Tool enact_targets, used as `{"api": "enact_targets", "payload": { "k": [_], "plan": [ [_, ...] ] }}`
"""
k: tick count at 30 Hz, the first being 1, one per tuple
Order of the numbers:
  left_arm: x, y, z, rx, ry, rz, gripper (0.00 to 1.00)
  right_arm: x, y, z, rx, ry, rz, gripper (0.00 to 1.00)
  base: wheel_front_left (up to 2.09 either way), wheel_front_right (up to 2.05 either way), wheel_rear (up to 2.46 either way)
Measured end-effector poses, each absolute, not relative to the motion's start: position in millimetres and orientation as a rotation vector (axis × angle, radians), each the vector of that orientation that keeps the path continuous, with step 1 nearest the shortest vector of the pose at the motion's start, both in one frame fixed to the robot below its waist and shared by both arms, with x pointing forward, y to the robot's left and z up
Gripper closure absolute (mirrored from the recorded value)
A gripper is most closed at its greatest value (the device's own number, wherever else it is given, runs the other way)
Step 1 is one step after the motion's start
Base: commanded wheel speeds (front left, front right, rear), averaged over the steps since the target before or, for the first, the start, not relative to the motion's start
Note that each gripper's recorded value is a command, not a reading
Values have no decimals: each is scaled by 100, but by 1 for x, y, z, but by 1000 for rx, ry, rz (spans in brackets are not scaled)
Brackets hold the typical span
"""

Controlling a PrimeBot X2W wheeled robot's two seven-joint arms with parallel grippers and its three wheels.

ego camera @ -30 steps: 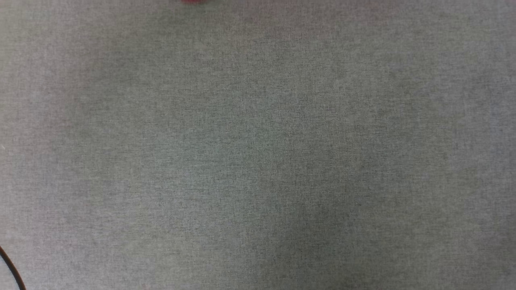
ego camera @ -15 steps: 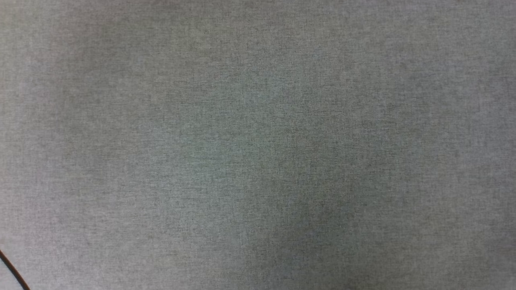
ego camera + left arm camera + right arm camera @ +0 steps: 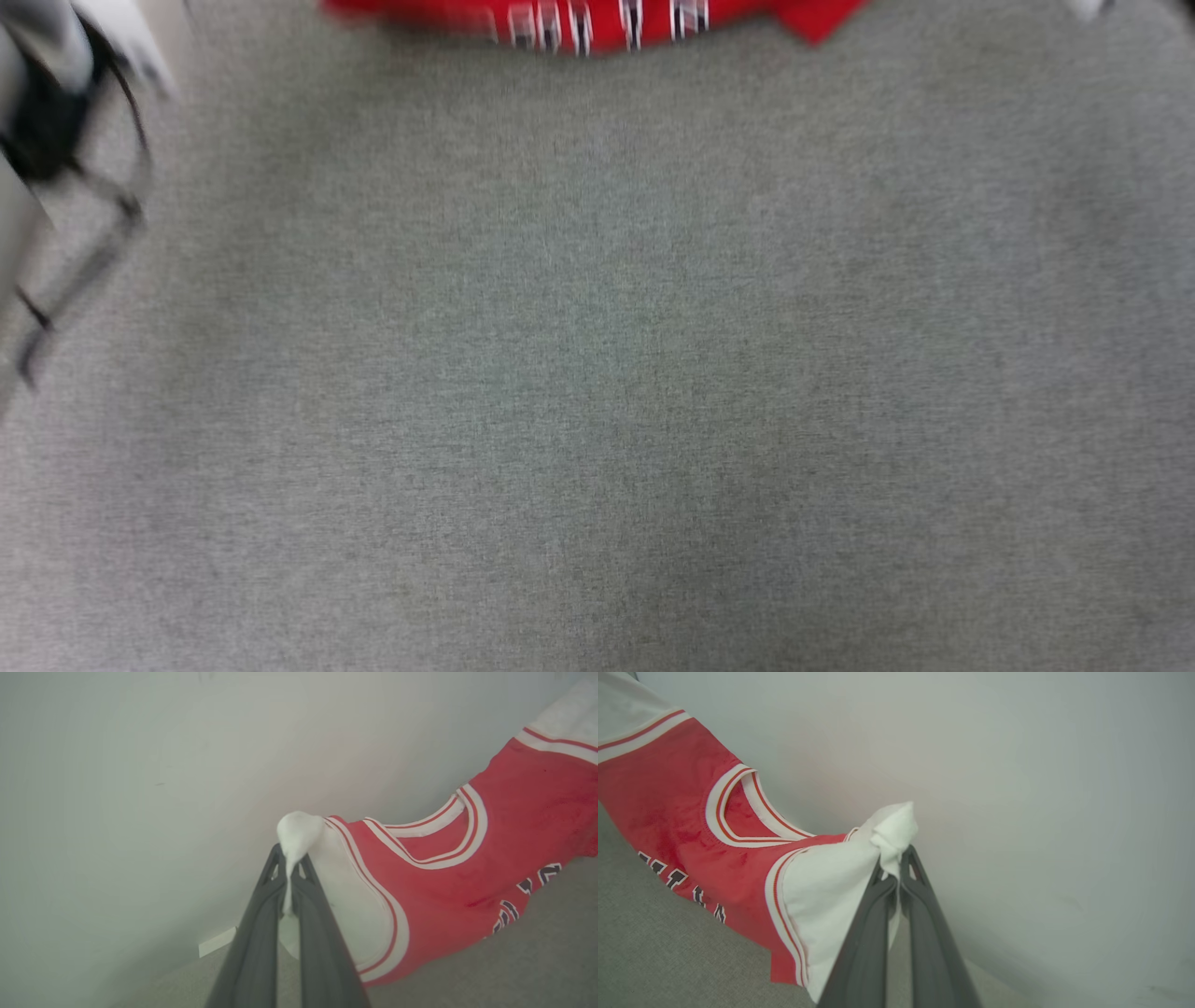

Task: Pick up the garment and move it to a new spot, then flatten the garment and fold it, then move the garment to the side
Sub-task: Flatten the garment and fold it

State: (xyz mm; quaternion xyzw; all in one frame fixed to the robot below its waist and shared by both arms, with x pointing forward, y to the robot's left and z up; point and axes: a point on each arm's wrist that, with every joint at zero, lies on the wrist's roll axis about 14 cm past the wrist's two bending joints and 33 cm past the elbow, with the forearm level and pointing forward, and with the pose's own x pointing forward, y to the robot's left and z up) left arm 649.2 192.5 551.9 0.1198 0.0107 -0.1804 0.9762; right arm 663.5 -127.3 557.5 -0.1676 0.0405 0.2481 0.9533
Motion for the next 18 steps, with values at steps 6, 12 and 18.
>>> {"api": "enact_targets", "payload": {
  "k": [6, 12, 18],
  "plan": [
    [589, 188, 497, 171, 130, -363, 100, 617, -135, 515, -285, 166, 538, 100, 0, 0, 0],
    [517, 194, 461, 122, 236, -340, 100, 561, -133, 488, -231, 230, 588, 100, 0, 0, 0],
    [448, 203, 442, 83, 324, -298, 100, 505, -164, 465, -213, 322, 559, 100, 0, 0, 0]
  ]
}}
